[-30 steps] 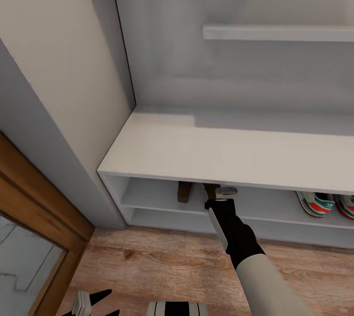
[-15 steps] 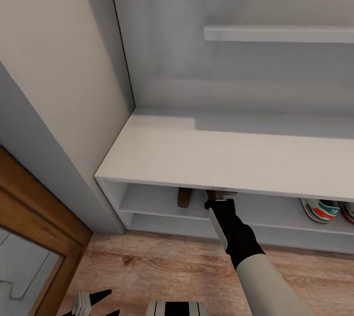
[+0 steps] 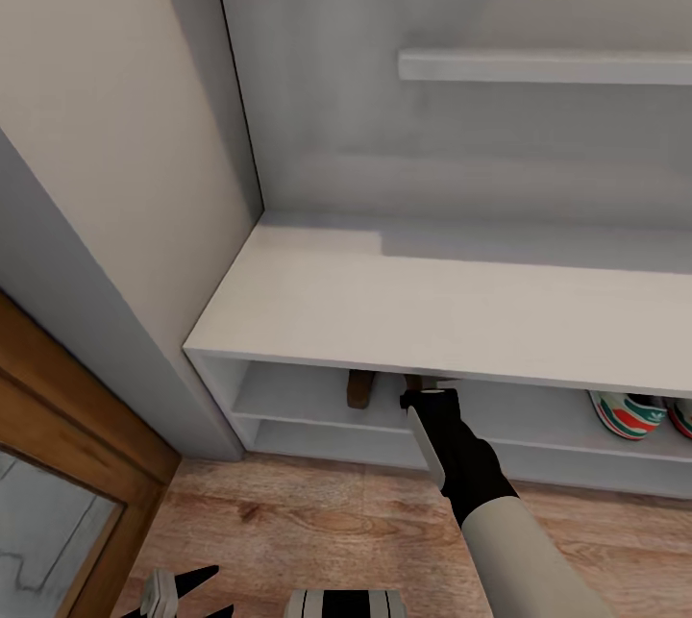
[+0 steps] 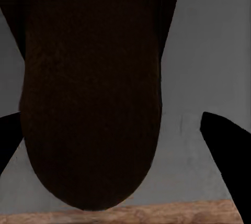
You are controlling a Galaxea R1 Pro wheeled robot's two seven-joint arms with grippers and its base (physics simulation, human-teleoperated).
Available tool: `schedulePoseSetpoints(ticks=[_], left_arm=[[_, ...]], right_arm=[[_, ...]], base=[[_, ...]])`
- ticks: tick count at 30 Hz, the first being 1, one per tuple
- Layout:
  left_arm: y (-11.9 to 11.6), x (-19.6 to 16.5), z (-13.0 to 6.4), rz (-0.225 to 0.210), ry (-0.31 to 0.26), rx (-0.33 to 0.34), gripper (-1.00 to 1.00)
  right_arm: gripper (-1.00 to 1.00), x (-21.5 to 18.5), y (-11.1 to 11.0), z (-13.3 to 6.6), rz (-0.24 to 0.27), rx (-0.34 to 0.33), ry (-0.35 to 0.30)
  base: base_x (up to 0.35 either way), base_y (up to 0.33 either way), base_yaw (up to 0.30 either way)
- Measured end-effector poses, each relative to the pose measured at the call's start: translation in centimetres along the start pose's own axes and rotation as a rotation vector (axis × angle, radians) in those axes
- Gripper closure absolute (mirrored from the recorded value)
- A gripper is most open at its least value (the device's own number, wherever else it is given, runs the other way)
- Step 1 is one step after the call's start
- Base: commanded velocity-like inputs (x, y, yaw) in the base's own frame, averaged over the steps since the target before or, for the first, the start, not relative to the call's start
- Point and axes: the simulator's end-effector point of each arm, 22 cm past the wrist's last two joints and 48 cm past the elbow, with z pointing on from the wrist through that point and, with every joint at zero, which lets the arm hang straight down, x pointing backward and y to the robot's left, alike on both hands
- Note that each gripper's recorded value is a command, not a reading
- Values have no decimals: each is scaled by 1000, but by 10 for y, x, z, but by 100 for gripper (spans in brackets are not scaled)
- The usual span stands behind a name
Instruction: Pick up the two gym shoes and the two sandals from the corridor floor and place them onto the hallstand (shoe rack) in the corridor, making sure they are on the rack and not on the floor. Arrange them so the two gym shoes are next to each other and the two sandals are next to each other.
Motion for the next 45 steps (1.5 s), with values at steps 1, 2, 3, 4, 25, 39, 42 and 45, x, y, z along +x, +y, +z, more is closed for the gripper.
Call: schedulePoseSetpoints(ticks=[1, 2, 3, 4, 25, 39, 42, 45], left_arm=[[0, 0, 0, 0, 0, 0, -100], [0, 0, 0, -1, 0, 0, -100], [0, 0, 0, -1, 0, 0, -100], [0, 0, 0, -1, -1, 0, -100], [0, -1, 0, 1, -4, 0, -100], [1, -2, 0, 4, -6, -3, -100], [2, -2, -1, 3, -7, -5, -100], [2, -2, -2, 2, -7, -6, -100]], right_arm=[[-100, 0, 0, 0, 0, 0, 0], [-100, 0, 0, 0, 0, 0, 1], [-100, 0, 0, 0, 0, 0, 1], [-100, 0, 0, 0, 0, 0, 1], [-100, 1, 0, 1, -1, -1, 3], [-100, 3, 1, 1, -2, -1, 6], [-100, 3, 1, 1, -1, -1, 6], [-100, 3, 1, 1, -1, -1, 7]], base=[[0, 0, 0], [0, 0, 0], [0, 0, 0], [0, 0, 0], [-293, -10, 0], [-292, -178, 0], [-319, -63, 0], [-330, -22, 0]])
